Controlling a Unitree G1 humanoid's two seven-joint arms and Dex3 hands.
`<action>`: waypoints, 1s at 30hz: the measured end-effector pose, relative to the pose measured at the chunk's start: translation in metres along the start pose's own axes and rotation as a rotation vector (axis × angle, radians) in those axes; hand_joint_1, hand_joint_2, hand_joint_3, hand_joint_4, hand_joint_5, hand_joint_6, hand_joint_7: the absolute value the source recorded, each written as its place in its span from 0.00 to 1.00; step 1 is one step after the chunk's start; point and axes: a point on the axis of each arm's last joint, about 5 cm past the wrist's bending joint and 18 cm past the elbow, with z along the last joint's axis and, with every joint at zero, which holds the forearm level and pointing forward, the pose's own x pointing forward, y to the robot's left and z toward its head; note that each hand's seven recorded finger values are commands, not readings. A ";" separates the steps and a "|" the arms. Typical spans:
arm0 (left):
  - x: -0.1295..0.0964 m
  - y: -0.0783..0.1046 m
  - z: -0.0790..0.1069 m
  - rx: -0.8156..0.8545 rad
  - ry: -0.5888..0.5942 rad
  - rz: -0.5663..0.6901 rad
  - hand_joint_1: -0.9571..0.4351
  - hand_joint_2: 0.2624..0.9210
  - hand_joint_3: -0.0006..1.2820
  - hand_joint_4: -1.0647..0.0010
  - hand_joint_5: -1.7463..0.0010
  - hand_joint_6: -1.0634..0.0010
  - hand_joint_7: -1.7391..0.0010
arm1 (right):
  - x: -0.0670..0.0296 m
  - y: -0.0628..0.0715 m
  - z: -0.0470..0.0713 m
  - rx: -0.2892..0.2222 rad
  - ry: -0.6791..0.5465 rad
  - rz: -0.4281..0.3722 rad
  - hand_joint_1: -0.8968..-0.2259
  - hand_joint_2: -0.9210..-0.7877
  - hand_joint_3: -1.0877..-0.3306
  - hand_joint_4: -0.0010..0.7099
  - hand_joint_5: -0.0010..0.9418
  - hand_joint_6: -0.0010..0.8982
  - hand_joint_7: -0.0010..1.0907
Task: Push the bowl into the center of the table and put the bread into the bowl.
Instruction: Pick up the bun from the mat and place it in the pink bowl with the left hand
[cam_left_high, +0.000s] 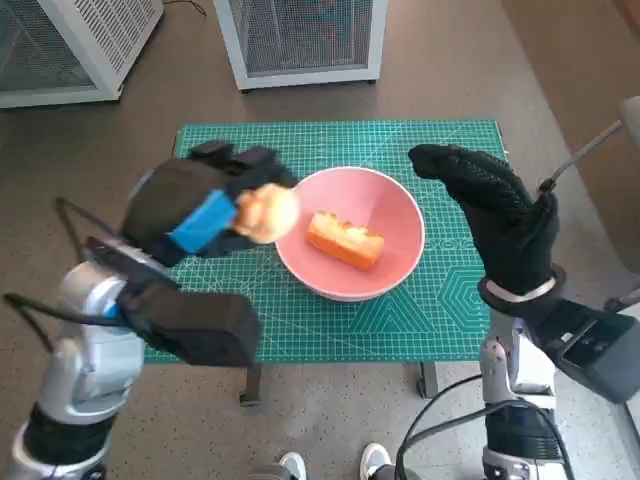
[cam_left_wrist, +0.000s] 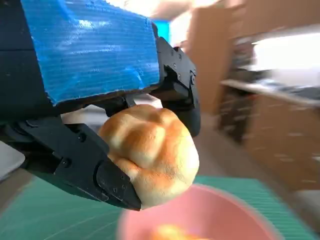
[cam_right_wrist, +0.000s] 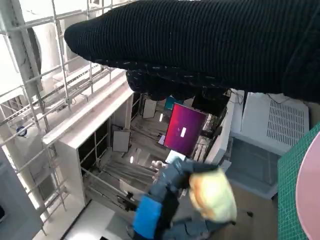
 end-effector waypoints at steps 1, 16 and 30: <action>0.004 -0.001 0.002 0.000 -0.022 0.002 0.69 0.99 0.02 0.25 0.40 0.40 0.34 | 0.0000 0.000 0.000 0.000 0.000 0.000 0.69 0.00 0.78 0.64 0.01 0.00 0.65; 0.034 -0.031 0.003 -0.094 -0.030 -0.128 0.65 0.91 0.09 0.59 0.73 0.64 0.65 | -0.0046 -0.001 0.002 -0.009 0.003 -0.006 0.68 0.00 0.79 0.65 0.02 0.00 0.65; 0.035 -0.040 0.005 -0.011 0.000 -0.203 0.43 0.90 0.01 0.75 1.00 0.73 0.89 | -0.0049 -0.001 0.002 -0.013 -0.006 -0.009 0.69 0.00 0.78 0.65 0.02 0.00 0.65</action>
